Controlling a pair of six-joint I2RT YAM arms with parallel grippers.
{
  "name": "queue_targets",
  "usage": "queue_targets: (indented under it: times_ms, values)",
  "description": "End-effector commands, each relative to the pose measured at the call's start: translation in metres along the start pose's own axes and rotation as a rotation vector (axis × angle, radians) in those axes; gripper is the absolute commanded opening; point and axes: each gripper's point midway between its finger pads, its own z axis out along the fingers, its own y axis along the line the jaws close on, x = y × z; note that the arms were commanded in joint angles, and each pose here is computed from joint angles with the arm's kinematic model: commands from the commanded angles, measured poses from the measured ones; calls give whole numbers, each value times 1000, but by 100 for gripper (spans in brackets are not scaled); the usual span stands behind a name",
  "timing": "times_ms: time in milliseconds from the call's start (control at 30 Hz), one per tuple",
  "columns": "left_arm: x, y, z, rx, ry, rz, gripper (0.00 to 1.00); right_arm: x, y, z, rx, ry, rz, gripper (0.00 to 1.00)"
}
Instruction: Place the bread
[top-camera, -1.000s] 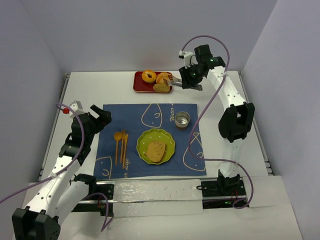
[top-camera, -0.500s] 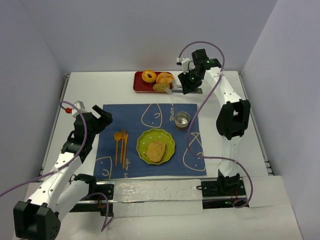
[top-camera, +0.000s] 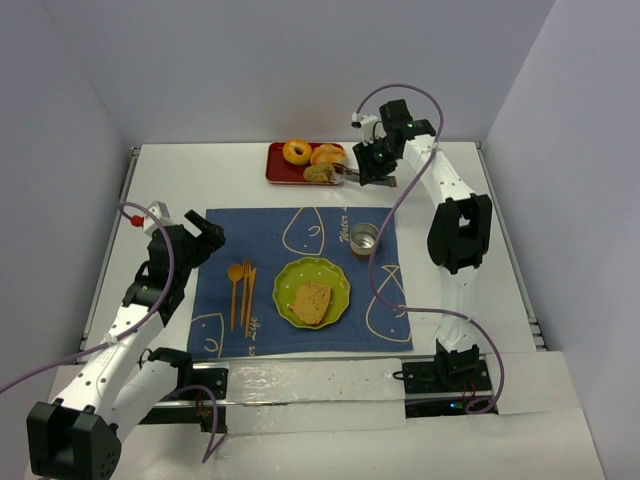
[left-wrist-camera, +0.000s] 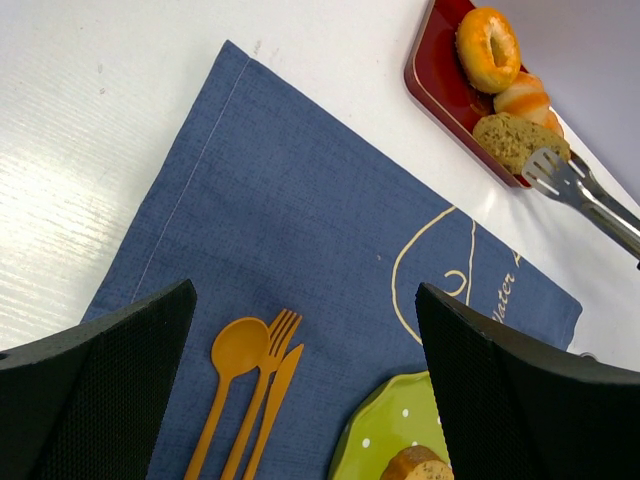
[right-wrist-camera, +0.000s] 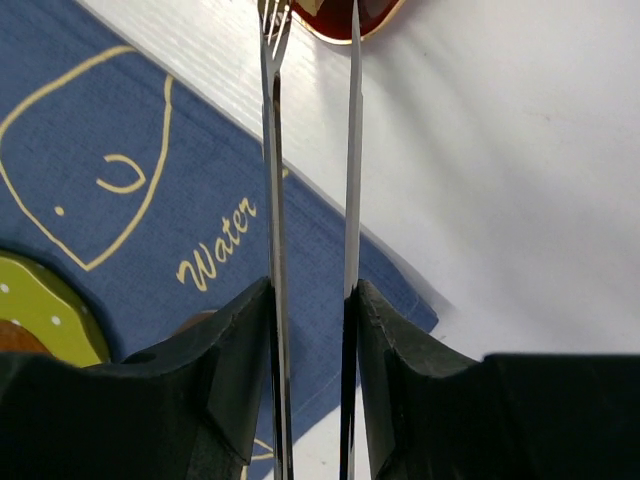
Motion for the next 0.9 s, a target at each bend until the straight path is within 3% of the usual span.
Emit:
queue_targets:
  times_ms: [0,167,300,600,867]
  values:
    - [-15,-10,0,22,-42,-19,99,-37,3,-17,1,-144,-14,39]
    - [-15,-10,0,21,-43,-19,99,-42,2,-18,11,-161,6,11]
    - [-15,-10,-1,24,-44,-20,99,-49,7,-30,4,-192,22,4]
    - [-15,-13,-5,44,-42,-24,99,-73,49,-111,-57,-385,39,0]
    - [-16,-18,-9,74,-41,-28,99,-37,101,-182,-71,-454,207,1]
